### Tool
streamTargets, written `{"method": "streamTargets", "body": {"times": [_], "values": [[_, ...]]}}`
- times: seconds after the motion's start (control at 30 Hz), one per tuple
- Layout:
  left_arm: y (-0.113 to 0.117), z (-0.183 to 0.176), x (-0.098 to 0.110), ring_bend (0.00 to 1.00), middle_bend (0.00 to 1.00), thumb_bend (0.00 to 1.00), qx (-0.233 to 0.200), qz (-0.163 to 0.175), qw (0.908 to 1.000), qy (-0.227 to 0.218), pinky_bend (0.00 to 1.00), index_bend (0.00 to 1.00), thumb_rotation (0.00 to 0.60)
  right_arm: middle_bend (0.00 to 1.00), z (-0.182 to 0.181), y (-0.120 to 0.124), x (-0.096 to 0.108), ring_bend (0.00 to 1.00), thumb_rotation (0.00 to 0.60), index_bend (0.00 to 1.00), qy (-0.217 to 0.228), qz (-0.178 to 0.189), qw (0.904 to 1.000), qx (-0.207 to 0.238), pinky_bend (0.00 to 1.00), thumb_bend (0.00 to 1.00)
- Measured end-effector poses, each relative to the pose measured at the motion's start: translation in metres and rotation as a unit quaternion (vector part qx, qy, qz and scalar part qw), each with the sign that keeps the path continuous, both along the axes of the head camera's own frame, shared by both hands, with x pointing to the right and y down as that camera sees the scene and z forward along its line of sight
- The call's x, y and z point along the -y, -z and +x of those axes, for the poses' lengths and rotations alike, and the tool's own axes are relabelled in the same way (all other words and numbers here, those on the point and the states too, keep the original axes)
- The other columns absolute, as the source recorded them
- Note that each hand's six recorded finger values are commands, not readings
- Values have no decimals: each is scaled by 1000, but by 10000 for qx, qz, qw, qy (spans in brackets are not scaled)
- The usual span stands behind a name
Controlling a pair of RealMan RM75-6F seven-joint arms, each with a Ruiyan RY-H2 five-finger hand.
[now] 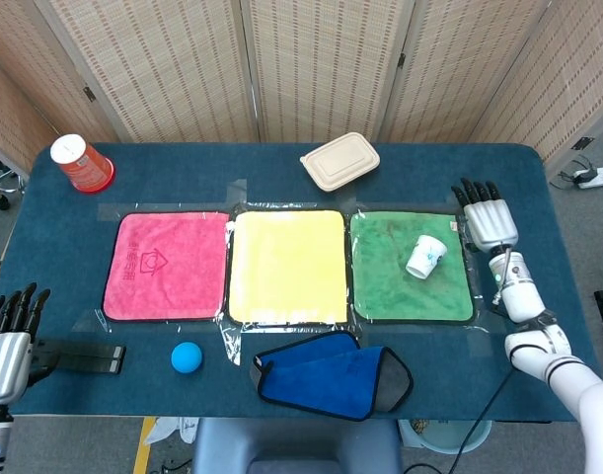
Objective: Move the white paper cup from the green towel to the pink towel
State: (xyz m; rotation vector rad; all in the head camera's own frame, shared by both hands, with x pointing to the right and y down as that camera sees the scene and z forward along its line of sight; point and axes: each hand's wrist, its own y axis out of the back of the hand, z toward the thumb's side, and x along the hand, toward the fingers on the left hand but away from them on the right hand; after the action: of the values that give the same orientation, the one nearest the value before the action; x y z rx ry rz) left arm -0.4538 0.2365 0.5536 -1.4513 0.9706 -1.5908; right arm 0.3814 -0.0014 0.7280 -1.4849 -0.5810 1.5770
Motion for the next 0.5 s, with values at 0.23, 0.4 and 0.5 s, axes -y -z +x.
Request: {"method": "streamTargets", "body": {"times": [0.23,0.4,0.5], "values": [[-1,-3,-2,58,39,323,24,-43,10000,43,0,60,600,0,-15,-14,6,0,600,0,131,-7,9999,-70,0,96],[-2,-5,-3,58,39,322,45,-68,9999,60,0,60,600,0,-29,-25,3,0,600,0,220,-99,9997,44,0,95],[-2,-6,-3,58,39,323,46,-70,9999,66,0,60,600,0,-38,-27,1,0,600,0,274,-111,9994,174,0,96]]}}
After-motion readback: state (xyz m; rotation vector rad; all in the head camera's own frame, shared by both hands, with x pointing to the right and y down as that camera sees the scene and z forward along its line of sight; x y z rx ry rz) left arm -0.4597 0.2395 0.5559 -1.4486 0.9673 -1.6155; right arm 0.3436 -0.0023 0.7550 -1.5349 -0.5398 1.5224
